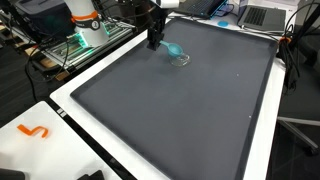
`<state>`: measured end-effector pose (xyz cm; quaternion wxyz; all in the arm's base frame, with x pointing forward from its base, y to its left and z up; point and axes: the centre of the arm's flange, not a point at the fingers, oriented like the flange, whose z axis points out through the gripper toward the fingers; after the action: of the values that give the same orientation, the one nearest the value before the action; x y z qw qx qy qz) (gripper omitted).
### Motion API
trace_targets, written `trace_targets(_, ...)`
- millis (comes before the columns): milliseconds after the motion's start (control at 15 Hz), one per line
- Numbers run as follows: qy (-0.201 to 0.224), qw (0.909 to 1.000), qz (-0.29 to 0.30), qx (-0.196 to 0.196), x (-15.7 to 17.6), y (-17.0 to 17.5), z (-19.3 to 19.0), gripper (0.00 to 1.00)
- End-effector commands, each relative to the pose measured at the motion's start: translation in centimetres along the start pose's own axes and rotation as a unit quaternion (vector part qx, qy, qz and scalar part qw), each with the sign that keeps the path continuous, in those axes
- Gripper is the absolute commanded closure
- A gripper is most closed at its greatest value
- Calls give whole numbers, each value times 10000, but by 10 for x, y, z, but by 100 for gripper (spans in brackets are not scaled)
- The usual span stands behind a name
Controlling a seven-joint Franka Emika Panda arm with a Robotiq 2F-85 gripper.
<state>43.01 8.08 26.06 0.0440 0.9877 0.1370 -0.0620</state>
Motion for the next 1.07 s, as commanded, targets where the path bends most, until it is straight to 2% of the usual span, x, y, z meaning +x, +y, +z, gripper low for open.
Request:
trace_targets(0,121,9995,-303,26,-7,7,6,69)
trace_targets(733,-234,9969,-733,144,-2,12,28,69)
trace_targets(1000,-494,9958,-756,174,5,13,39,69)
